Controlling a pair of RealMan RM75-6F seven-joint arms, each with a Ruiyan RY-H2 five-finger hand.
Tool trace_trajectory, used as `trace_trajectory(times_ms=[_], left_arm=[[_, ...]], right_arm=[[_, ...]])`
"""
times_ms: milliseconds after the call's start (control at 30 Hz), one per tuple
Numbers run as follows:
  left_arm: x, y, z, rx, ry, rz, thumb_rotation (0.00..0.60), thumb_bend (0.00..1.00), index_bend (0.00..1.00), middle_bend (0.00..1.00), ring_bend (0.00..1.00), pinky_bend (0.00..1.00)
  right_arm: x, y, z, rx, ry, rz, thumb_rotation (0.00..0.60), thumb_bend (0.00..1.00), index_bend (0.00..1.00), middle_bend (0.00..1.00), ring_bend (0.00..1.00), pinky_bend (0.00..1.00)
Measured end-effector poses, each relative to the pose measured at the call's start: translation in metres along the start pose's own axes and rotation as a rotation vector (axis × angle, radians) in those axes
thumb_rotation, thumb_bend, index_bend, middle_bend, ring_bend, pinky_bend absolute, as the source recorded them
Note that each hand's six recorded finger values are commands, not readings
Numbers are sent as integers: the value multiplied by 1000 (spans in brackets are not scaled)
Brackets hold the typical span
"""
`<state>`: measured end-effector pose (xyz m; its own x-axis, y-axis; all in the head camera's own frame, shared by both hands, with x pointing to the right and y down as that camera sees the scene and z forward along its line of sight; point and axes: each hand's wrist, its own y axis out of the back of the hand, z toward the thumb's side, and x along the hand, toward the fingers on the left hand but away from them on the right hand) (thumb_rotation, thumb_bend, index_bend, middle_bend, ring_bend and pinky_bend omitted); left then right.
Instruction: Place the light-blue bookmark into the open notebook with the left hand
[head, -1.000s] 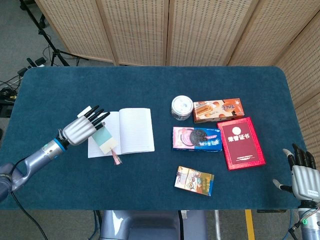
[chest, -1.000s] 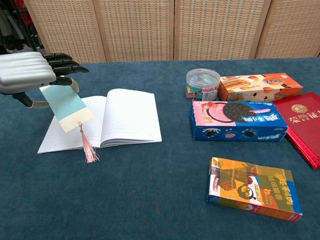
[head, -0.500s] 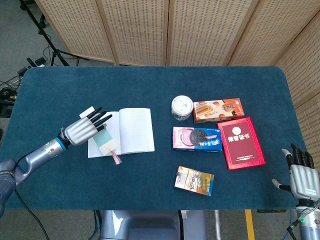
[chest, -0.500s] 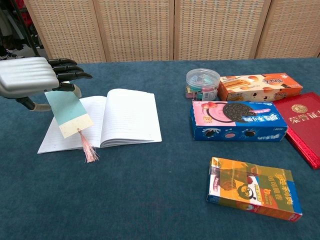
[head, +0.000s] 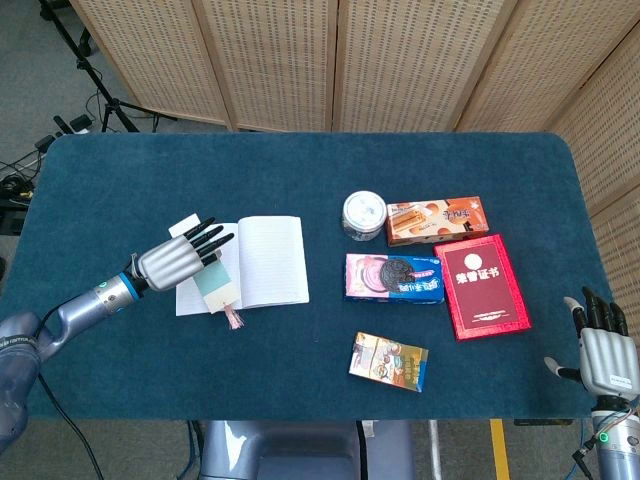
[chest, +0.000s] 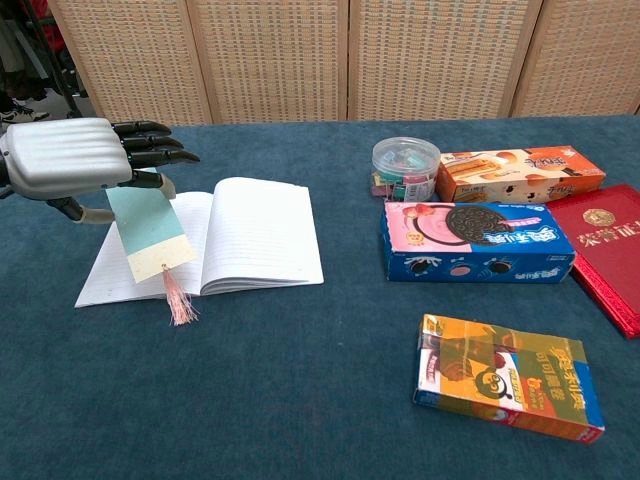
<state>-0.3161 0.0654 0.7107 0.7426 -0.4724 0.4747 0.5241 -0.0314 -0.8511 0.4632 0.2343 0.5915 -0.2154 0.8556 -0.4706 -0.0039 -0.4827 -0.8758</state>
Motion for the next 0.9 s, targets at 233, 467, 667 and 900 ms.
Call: trace_trajectory(times_ms=[233,467,667,900], left_arm=[[3,2,-2,40,-17,2,600,288,385,0,0,0],[6,0,-3,56,-26,-7,600,288,385,0,0,0],[8,1,-1,60,-41,-7,600,288,385,0,0,0],[11,1,1,68,-56,-8,600,288,385,0,0,0]], right_arm=[[-2,-1,-1,4,-7,2,600,105,122,0,0,0],[-4,-3,-1,9,-12,5,600,105,122,0,0,0],[-4,-4,-1,12,-15,4,600,105,122,0,0,0],[-6,-5,-2,16,-19,5,600,105,122,0,0,0]])
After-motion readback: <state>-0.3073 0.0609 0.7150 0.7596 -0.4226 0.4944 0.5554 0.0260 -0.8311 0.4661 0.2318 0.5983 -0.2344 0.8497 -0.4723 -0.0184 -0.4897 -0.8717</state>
